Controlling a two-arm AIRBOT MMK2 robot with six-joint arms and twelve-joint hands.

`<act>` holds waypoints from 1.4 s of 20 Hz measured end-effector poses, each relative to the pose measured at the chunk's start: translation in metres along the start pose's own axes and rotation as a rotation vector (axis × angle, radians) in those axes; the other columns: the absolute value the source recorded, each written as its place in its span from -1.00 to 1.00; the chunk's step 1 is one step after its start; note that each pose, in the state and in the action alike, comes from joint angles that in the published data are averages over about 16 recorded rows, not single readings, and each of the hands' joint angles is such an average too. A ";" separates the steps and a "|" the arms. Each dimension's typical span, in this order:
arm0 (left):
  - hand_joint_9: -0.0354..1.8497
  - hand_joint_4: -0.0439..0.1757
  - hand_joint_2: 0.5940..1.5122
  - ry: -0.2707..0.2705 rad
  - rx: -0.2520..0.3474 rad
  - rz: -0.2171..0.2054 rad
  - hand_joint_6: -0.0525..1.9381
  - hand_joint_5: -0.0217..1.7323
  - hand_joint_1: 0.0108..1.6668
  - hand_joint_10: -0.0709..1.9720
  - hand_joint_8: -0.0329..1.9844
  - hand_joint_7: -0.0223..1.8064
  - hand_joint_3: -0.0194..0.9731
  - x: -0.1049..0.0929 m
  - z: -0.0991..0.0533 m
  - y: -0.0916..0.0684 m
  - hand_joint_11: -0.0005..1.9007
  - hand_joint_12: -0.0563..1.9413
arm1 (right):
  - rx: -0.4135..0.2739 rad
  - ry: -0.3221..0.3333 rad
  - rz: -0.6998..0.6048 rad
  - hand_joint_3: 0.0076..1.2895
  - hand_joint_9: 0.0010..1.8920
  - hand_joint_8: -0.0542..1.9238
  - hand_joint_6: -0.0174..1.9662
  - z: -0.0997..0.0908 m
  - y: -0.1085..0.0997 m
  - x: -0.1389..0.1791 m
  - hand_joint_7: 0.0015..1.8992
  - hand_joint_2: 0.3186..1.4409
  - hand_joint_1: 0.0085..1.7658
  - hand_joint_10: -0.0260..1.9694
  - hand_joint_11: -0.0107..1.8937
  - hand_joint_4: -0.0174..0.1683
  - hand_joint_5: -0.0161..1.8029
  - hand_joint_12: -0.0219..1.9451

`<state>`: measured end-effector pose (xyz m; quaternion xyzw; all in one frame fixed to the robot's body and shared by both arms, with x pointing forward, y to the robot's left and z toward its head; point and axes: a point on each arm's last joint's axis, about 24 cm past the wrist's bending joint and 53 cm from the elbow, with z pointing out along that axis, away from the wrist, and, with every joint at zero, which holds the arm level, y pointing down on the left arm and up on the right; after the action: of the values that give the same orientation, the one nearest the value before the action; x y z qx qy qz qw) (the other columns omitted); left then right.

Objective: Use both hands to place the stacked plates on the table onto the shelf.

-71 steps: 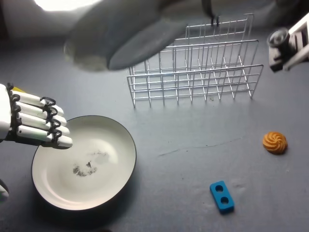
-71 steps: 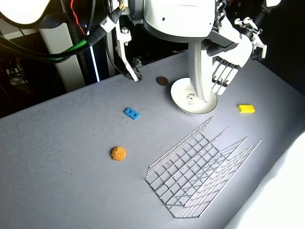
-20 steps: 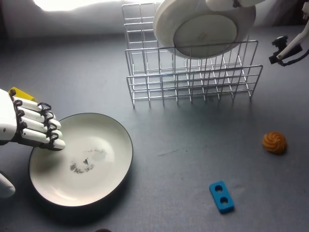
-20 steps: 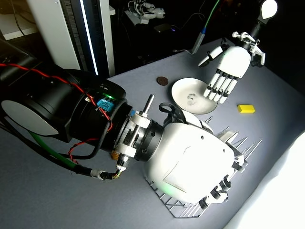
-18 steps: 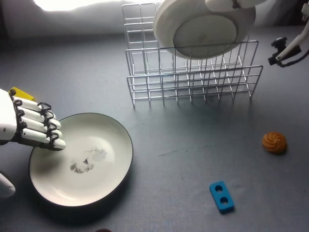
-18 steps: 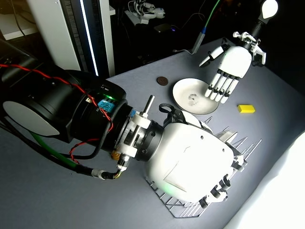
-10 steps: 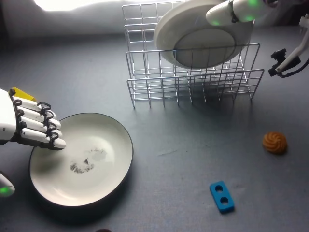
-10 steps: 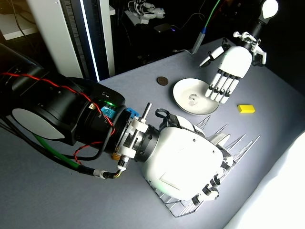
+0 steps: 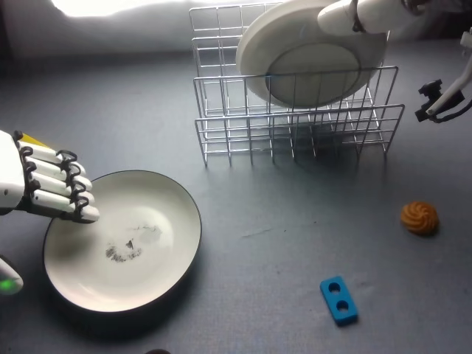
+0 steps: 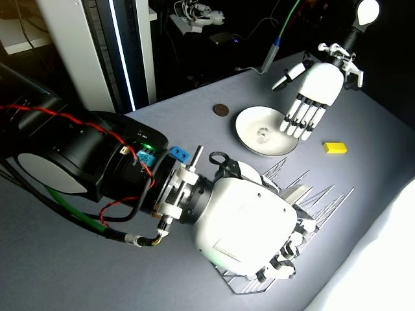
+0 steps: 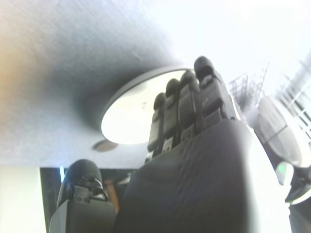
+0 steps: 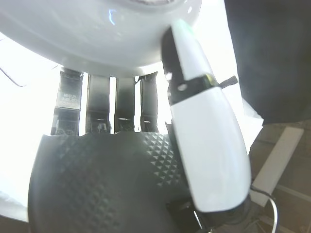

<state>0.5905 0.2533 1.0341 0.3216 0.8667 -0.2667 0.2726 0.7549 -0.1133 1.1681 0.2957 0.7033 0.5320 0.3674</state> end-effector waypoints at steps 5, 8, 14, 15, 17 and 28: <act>-0.86 -0.54 0.16 -0.005 -0.011 0.007 -0.94 -0.87 -0.99 -0.94 -0.95 -0.84 -0.96 -0.002 -0.001 0.003 -0.98 -0.72 | -0.004 -0.005 -0.002 -0.99 -0.42 -0.43 -0.28 0.000 0.001 -0.002 -0.25 0.56 0.11 -0.07 -0.76 -0.89 -0.25 0.70; -0.86 -0.54 0.16 -0.005 -0.018 0.009 -0.94 -0.87 -0.99 -0.93 -0.96 -0.84 -0.96 -0.002 -0.002 0.005 -0.98 -0.73 | -0.015 -0.009 -0.001 -0.99 -0.41 -0.63 -0.51 0.000 0.006 -0.005 -0.25 0.54 0.06 -0.24 -0.79 -0.87 -0.24 0.62; -0.87 -0.53 0.16 0.003 -0.026 0.011 -0.94 -0.88 -0.99 -0.93 -0.96 -0.88 -0.96 0.001 -0.001 0.008 -0.98 -0.76 | -0.063 -0.016 -0.063 -0.99 -0.38 -0.88 -0.93 -0.002 0.027 -0.009 -0.24 0.47 -0.01 -0.63 -0.85 -0.85 -0.26 0.44; -0.87 -0.53 0.16 0.006 -0.027 0.011 -0.94 -0.89 -0.99 -0.92 -0.96 -0.88 -0.96 0.002 -0.001 0.008 -0.98 -0.77 | -0.078 -0.015 -0.097 -0.99 -0.38 -0.91 -0.95 -0.003 0.033 -0.008 -0.25 0.46 -0.02 -0.68 -0.86 -0.85 -0.27 0.41; -0.87 -0.53 0.16 0.013 -0.028 0.009 -0.94 -0.89 -0.99 -0.92 -0.97 -0.89 -0.96 0.005 -0.001 0.009 -0.98 -0.77 | -0.108 -0.012 -0.174 -0.99 -0.39 -0.95 -0.98 -0.005 0.045 -0.005 -0.27 0.45 -0.03 -0.77 -0.88 -0.85 -0.29 0.37; -0.87 -0.54 0.14 0.065 -0.047 -0.039 -0.95 -0.91 -0.99 -0.91 -0.98 -0.96 -0.96 0.029 0.004 0.014 -0.98 -0.78 | -0.314 0.092 -0.890 -0.99 -0.55 -0.94 -0.99 -0.034 0.090 0.106 -0.49 0.42 -0.15 -0.89 -0.97 -0.81 -0.49 0.13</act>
<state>0.5829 0.2721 1.0086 0.3066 0.8872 -0.2411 0.2466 0.6702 -0.0225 1.2387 -0.1176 0.6883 0.4353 0.5683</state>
